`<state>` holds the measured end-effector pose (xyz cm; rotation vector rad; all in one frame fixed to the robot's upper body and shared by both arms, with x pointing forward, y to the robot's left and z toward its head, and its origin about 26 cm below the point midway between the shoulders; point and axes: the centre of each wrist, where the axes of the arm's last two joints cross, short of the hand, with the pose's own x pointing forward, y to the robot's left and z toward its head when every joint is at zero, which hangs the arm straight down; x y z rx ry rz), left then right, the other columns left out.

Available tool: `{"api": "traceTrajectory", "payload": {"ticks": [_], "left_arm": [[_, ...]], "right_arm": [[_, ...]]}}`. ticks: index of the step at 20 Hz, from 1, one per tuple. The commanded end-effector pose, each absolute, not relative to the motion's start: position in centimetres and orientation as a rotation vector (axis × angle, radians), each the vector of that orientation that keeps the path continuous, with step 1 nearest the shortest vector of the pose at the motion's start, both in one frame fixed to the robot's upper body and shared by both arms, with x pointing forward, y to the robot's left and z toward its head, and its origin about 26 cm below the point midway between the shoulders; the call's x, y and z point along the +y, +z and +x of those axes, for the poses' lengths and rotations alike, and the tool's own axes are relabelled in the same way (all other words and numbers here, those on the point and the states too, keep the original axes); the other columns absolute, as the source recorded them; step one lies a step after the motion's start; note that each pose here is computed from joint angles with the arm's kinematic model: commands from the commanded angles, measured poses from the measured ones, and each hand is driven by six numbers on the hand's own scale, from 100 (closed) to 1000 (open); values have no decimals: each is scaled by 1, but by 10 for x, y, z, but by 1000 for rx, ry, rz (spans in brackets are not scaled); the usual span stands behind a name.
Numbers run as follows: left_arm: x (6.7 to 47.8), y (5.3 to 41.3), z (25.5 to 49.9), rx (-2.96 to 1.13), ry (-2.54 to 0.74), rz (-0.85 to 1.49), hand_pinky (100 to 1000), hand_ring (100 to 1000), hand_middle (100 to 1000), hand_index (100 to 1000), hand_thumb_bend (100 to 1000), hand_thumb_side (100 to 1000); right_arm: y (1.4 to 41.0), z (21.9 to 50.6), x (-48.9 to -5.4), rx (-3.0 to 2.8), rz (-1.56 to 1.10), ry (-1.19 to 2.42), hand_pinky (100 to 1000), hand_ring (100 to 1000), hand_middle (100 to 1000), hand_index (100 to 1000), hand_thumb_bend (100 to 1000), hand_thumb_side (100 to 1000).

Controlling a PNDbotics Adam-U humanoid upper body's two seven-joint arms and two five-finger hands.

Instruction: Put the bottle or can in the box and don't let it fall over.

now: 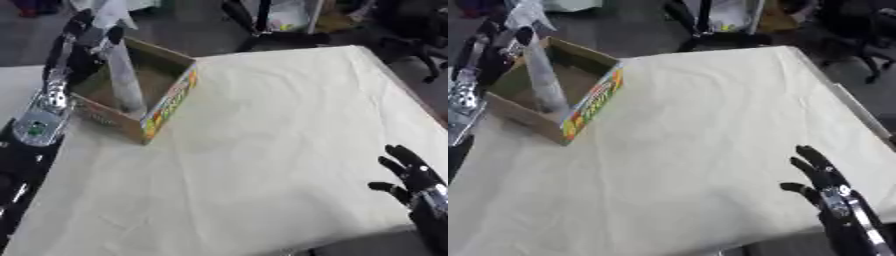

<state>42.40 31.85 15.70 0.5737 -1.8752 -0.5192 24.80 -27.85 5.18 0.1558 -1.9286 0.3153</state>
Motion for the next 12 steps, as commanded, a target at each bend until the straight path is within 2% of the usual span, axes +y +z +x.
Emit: {"api": "traceTrajectory", "payload": {"ticks": [1,2,5,7,12], "left_arm": [[331,176,399,-1901,-542,643,644,1000,979,848,569,759],[336,173,386,-1904,-521,654,641,1000,977,847,564,756],[344,162,350,-1946,-387,655,563,1000,933,812,436,728],[348,151,327,-1961,-266,655,553,1000,931,805,395,729],[342,115,288,-1960,-31,617,537,1000,929,796,345,736]], "right_arm": [[58,248,-283,-1946,129,325,744,1000,1000,1000,100,821],[57,247,-283,-1946,125,323,744,1000,1000,1000,100,821],[57,246,-286,-1942,109,314,744,1000,1000,1000,100,823],[57,246,-286,-1944,104,309,744,1000,1000,1000,100,824],[56,246,-286,-1944,109,299,744,1000,1000,1000,100,832]]}}
